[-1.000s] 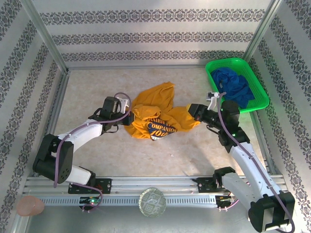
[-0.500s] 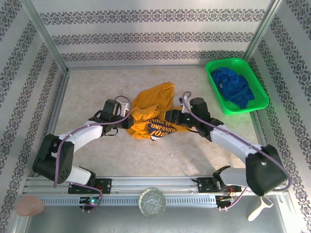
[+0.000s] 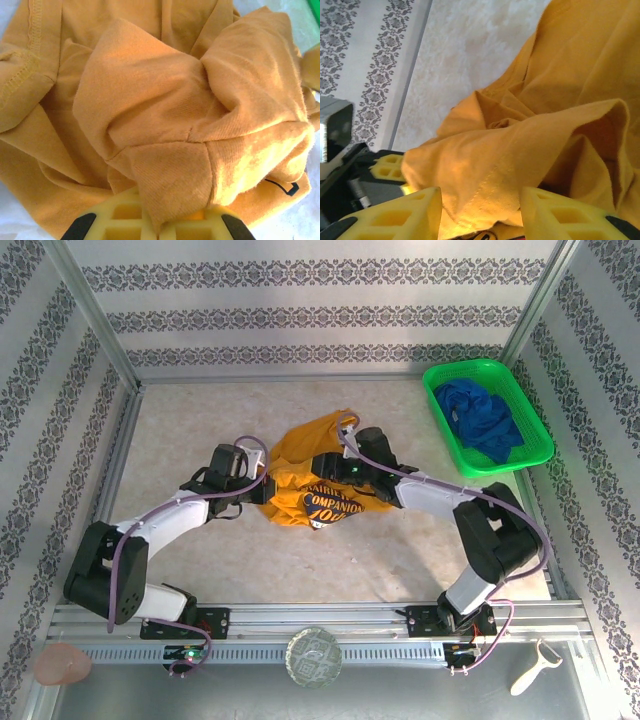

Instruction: Fold the inside-out t-shirt

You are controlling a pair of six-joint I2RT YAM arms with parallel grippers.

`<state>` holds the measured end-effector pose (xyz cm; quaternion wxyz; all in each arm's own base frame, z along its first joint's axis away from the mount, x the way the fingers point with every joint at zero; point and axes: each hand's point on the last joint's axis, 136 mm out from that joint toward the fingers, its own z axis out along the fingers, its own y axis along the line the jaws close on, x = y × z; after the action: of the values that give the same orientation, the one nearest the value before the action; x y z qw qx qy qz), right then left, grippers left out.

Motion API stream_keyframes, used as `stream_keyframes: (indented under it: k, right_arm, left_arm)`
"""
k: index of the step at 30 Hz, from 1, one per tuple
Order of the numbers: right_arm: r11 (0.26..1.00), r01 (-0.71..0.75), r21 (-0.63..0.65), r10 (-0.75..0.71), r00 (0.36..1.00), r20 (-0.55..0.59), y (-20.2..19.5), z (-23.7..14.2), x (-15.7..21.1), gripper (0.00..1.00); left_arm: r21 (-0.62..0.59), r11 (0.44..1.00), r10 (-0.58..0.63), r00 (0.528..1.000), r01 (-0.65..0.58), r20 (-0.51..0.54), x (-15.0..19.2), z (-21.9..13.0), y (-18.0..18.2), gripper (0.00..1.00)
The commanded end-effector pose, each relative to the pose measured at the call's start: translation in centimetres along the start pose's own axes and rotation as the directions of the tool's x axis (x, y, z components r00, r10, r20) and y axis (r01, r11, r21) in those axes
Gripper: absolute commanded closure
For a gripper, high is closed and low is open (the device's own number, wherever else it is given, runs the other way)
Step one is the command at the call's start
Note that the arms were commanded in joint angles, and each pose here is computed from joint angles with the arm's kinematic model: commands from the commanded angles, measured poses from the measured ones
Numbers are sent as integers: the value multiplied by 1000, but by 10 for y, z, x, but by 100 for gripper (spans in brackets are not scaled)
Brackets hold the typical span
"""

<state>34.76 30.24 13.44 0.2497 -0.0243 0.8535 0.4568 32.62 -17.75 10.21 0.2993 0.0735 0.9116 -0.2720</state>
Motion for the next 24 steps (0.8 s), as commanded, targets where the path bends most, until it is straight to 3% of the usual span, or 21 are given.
stream_keyframes:
  k: [1, 11, 13, 17, 18, 24]
  right_arm:
    - [1000, 4, -8, -3, 999, 39, 7, 5, -5, 50]
    - [999, -32, -39, 33, 999, 31, 6, 19, -5, 56]
    - [997, -41, -60, 43, 999, 30, 11, 24, -10, 62]
    - [994, -48, -99, 52, 998, 46, 20, 25, -23, 96]
    - [992, -50, -113, 57, 997, 58, 23, 21, -29, 100]
    - [980, 3, -201, 37, 980, 196, 60, -40, -76, 100]
  left_arm:
    - [7, 1000, -9, 1000, 9, -17, 7, -6, -3, 100]
    - [15, 1000, -3, 1000, 3, -4, 4, -10, -6, 100]
    - [18, 1000, -1, 1000, 1, -2, 3, -10, -7, 100]
    - [20, 1000, -7, 1000, 7, 4, 3, -11, -7, 100]
    - [22, 1000, -9, 1000, 8, 8, 2, -11, -8, 100]
    - [17, 1000, -16, 1000, 16, 11, 2, -11, -7, 100]
